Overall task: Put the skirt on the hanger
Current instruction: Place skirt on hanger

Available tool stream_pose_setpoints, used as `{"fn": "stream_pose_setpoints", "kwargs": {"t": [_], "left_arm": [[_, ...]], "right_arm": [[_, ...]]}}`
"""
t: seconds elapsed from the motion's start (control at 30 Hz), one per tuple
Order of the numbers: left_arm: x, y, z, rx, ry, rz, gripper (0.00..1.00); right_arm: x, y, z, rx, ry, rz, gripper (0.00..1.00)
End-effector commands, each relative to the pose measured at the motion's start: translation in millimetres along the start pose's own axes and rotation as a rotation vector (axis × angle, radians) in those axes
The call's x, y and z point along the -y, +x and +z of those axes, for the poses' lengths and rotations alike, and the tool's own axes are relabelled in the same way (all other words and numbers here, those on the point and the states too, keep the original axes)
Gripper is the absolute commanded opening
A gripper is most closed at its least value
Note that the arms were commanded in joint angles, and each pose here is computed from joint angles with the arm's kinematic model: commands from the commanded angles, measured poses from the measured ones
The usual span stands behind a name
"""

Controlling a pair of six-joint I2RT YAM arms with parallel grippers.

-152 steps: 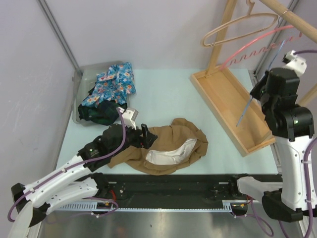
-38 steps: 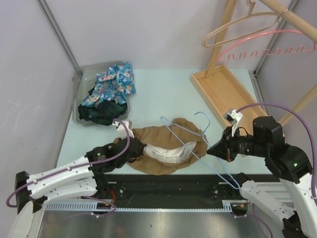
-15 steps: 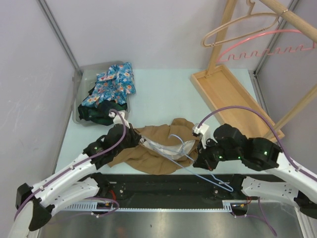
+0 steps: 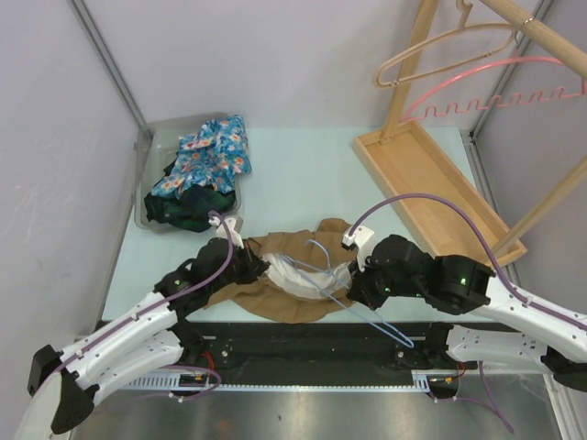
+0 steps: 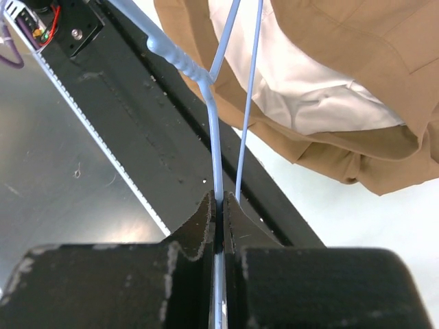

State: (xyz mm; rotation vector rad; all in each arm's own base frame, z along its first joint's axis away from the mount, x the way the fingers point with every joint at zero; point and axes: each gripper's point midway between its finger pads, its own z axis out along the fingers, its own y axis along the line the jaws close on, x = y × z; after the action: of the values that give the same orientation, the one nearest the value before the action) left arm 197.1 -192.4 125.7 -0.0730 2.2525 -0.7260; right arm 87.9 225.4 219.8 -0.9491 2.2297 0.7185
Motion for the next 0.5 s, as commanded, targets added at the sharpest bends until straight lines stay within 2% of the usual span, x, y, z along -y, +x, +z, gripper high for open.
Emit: {"fn": "stream_pose_setpoints", "kwargs": {"t": [0.0,0.07,0.1,0.17,0.23,0.4,0.47], "left_arm": [[9.2,5.8,-5.6,-0.011,0.086,0.017,0.04],[7.2,9.2,-5.5,-0.019,0.084,0.008,0.11],[6.2,10.7,-5.2,-0.017,0.085,0.005,0.23],[3.0,11.1,-4.3,-0.008,0.074,-0.003,0.34],[2.6,9.1,-3.4,0.014,0.077,-0.003,0.40],[-0.2,9.0,-0.9,0.027,0.062,0.006,0.41],[0.0,12.3,0.8,0.018,0.062,0.013,0.37]], "right_arm": [[-0.4,-20.0,5.0,0.080,0.015,0.003,0.00],[-0.6,-21.2,5.8,0.083,0.014,-0.002,0.00],[-1.1,-22.0,6.3,0.086,0.012,-0.005,0.00],[-1.7,-22.1,6.7,0.085,0.009,-0.005,0.00],[-2.8,-22.9,6.8,0.088,0.005,-0.004,0.00],[-1.8,-23.8,4.9,0.096,0.009,0.003,0.00],[-2.0,-24.2,3.7,0.101,0.007,0.006,0.00]]}}
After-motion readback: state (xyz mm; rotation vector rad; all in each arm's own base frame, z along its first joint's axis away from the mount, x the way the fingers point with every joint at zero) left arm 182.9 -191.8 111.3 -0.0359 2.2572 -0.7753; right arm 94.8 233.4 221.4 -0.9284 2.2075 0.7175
